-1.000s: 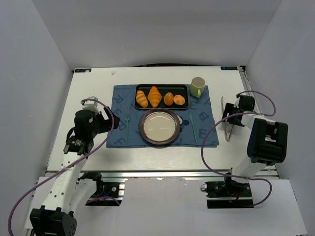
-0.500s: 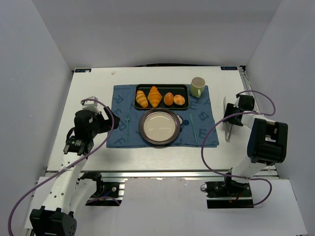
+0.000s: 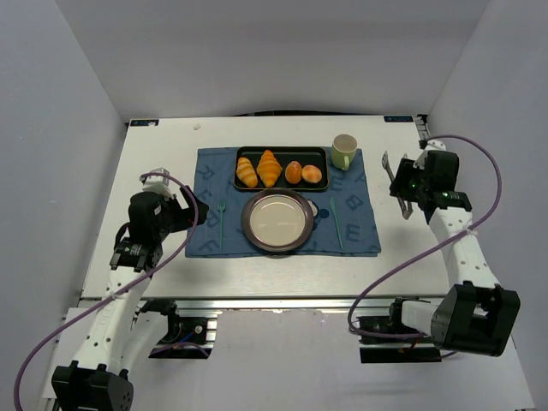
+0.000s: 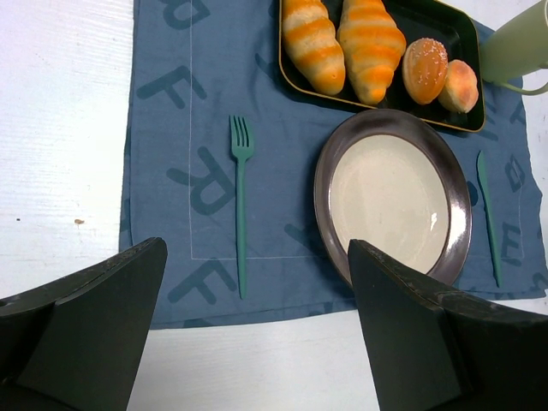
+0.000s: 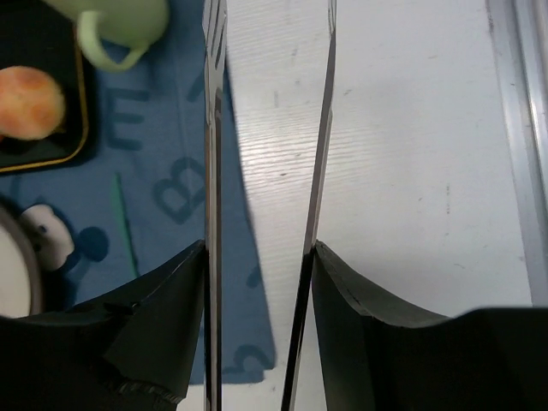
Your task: Place the bread
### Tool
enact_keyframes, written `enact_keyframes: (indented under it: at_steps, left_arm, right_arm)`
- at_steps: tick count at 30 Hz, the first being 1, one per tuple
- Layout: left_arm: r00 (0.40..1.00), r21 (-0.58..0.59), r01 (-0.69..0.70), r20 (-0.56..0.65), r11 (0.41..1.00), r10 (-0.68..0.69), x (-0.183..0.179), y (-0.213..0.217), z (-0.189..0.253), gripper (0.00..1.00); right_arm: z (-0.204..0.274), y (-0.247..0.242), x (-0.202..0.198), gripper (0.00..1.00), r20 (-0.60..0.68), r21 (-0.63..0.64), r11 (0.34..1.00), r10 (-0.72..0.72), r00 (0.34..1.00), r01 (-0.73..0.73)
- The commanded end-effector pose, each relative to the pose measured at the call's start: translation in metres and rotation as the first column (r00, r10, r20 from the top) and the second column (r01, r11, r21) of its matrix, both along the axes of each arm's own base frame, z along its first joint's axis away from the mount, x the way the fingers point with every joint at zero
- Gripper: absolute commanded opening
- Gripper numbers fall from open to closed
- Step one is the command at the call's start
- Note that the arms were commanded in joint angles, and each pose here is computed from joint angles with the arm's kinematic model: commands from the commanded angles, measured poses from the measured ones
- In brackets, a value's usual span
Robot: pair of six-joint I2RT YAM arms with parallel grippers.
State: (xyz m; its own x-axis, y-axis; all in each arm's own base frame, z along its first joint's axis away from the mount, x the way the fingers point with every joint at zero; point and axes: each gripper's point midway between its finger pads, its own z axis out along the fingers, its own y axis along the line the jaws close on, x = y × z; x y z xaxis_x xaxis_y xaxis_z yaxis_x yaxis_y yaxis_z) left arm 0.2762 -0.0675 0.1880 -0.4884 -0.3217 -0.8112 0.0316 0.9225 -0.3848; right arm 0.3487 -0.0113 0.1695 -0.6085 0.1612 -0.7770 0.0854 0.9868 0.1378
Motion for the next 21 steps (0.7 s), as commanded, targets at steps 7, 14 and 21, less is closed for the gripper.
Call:
enact_keyframes:
  at_steps: [7, 14, 21]
  left_arm:
    - [1.0, -0.007, 0.004, 0.024, 1.0, -0.004, 0.001, -0.002, 0.005, 0.98]
    - [1.0, -0.009, 0.004, 0.03, 1.0, -0.003, 0.0, -0.002, 0.006, 0.98]
    - [1.0, -0.007, -0.001, 0.03, 1.0, 0.001, 0.0, -0.001, 0.007, 0.98]
  right_arm:
    - [0.045, 0.117, -0.024, 0.6, 0.038, 0.12, 0.937, 0.325, 0.945, -0.328]
    - [0.046, 0.178, -0.015, 0.59, 0.058, 0.176, 0.885, 0.427, 0.902, -0.431]
    - [0.037, 0.223, 0.0, 0.59, 0.021, 0.151, 0.85, 0.508, 0.861, -0.505]
